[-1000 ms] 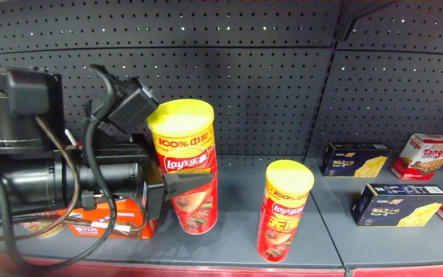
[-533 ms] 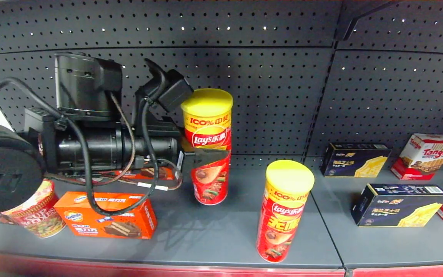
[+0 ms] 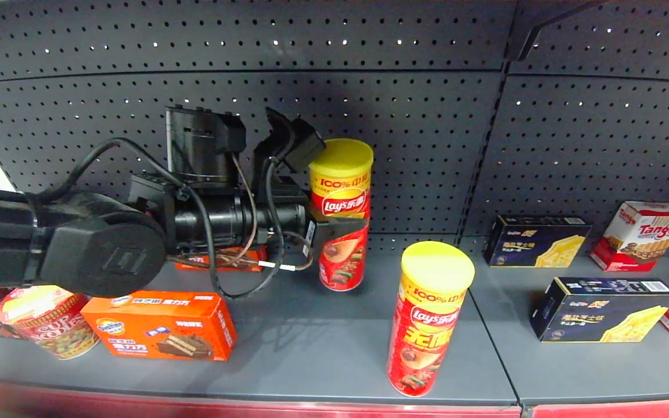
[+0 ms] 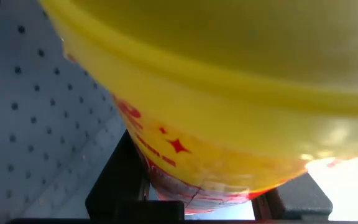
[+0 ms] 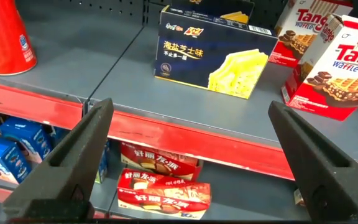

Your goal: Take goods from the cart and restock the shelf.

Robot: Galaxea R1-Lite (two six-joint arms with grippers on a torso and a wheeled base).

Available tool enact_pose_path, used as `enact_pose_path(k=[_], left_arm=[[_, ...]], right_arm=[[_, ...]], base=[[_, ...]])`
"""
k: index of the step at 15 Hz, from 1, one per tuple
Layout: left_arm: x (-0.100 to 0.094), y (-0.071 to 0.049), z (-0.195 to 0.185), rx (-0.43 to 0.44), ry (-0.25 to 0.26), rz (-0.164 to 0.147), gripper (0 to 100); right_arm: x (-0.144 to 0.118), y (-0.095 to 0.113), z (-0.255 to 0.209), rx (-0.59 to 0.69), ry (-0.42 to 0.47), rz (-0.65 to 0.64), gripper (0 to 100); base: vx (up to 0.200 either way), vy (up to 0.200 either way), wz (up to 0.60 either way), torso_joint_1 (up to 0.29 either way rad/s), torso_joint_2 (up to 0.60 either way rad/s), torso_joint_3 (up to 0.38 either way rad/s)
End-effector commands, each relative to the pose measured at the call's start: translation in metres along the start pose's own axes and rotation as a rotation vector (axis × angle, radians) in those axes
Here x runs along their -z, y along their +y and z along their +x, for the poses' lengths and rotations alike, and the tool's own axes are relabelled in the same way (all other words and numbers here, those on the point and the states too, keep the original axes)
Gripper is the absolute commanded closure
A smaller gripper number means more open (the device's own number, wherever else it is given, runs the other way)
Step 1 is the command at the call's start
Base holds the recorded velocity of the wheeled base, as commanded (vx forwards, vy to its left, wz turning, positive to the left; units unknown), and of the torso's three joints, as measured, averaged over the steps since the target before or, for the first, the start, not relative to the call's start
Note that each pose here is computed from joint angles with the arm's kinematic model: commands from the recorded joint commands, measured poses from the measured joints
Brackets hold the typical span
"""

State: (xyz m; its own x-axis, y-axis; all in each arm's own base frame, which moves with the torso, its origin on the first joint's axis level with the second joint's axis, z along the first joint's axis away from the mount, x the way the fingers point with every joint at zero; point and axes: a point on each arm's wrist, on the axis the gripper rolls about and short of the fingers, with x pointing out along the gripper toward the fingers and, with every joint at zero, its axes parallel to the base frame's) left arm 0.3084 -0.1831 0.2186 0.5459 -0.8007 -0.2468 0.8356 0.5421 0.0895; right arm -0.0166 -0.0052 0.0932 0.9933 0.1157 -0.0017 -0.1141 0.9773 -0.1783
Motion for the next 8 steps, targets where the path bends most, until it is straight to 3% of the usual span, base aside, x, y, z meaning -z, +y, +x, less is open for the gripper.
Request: enact_pose_path(k=[1, 8], left_arm=[[0.014, 0.004, 0.016, 0.007, 0.033, -0.019, 100], [0.015, 0.014, 0.047, 0.018, 0.012, -0.010, 100]], right_arm=[[0.000, 0.000, 0.000, -0.001, 0.001, 0.000, 0], [0.004, 0.001, 0.002, -0.003, 0.005, -0.001, 0]], base=[[0.000, 0.000, 0.00, 0.000, 0.00, 0.000], [0.000, 0.000, 0.00, 0.000, 0.00, 0.000]])
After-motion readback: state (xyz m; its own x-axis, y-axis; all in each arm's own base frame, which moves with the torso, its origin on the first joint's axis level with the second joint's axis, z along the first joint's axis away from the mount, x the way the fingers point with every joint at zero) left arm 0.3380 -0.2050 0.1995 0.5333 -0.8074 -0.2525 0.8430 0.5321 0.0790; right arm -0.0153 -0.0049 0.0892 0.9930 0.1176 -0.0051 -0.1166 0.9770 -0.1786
